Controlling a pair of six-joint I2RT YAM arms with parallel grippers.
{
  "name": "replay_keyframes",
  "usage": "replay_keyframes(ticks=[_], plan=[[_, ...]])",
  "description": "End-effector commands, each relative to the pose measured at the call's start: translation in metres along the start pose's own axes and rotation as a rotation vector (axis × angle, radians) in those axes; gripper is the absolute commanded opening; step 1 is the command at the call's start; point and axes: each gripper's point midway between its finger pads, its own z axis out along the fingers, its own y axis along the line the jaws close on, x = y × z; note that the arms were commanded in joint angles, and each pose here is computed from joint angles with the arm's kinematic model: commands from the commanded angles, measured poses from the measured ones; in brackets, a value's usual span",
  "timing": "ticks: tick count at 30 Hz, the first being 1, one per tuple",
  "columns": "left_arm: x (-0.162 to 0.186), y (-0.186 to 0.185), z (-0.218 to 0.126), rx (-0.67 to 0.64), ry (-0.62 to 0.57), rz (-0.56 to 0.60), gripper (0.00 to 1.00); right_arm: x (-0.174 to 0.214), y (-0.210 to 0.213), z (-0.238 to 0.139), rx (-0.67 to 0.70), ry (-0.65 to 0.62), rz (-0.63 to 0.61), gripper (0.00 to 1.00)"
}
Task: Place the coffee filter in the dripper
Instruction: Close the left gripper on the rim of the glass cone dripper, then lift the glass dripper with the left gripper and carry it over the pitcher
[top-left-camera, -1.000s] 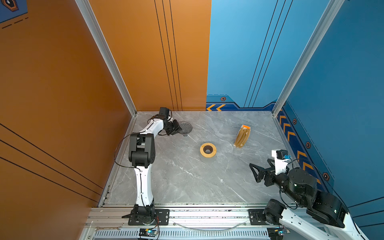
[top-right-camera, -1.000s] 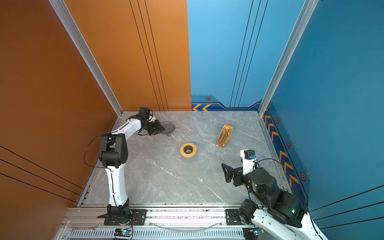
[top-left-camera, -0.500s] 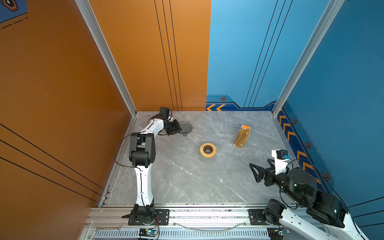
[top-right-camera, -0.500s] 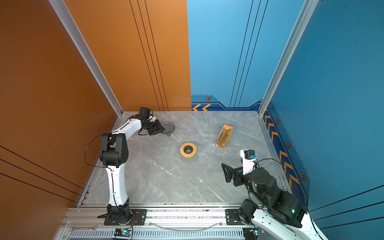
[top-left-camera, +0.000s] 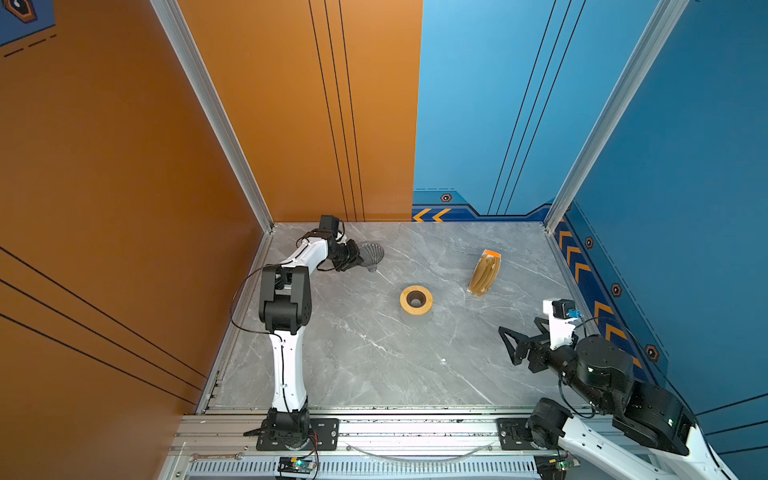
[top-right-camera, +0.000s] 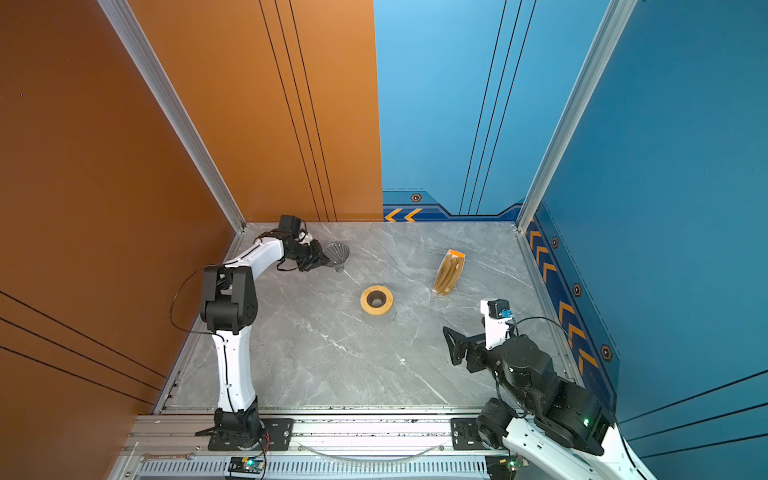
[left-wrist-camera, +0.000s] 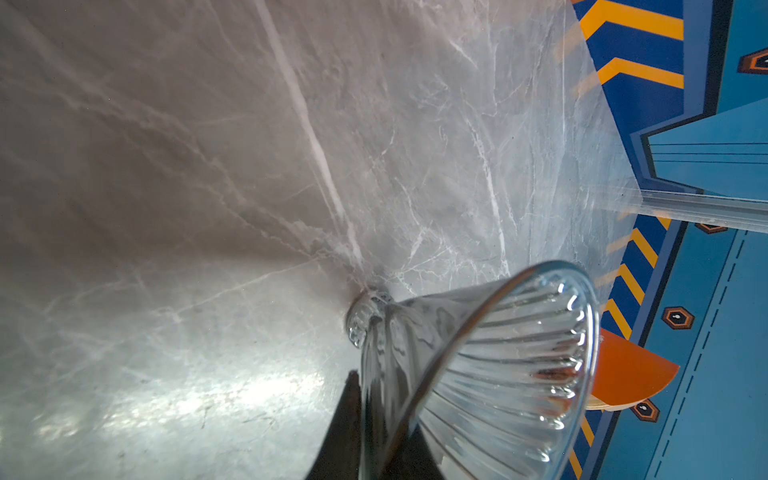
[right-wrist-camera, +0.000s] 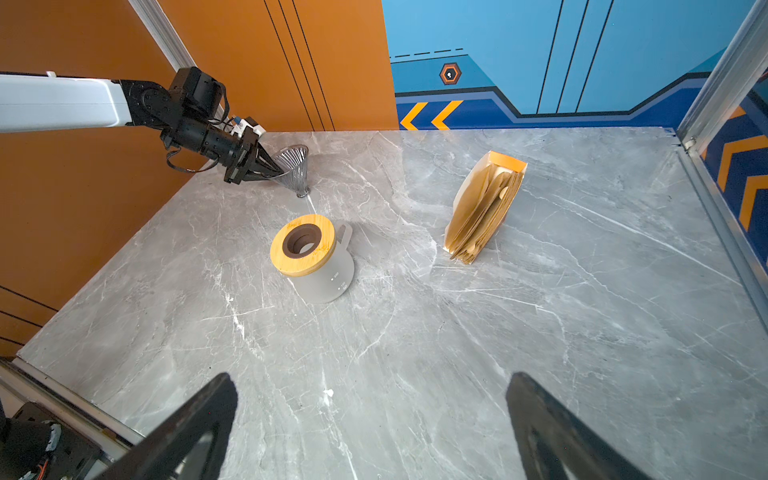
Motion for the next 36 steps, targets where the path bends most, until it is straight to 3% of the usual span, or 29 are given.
replay_keyframes(ticks=[1,18,29,36], plan=[[-0.005,-0.006,-0.001,0.035,0.006,0.007,0.13,0.004,-0.004,0.000,0.024,0.021,-0.012,1.00],[0.012,-0.021,-0.025,0.041,0.022,0.068,0.09,0.005,-0.003,0.001,0.021,0.029,-0.015,1.00],[0.037,-0.057,-0.058,0.083,0.044,0.148,0.06,0.001,0.001,-0.004,-0.004,0.028,-0.009,1.00],[0.071,-0.092,-0.084,0.119,0.096,0.240,0.07,-0.003,0.002,-0.015,-0.028,0.024,-0.015,1.00]])
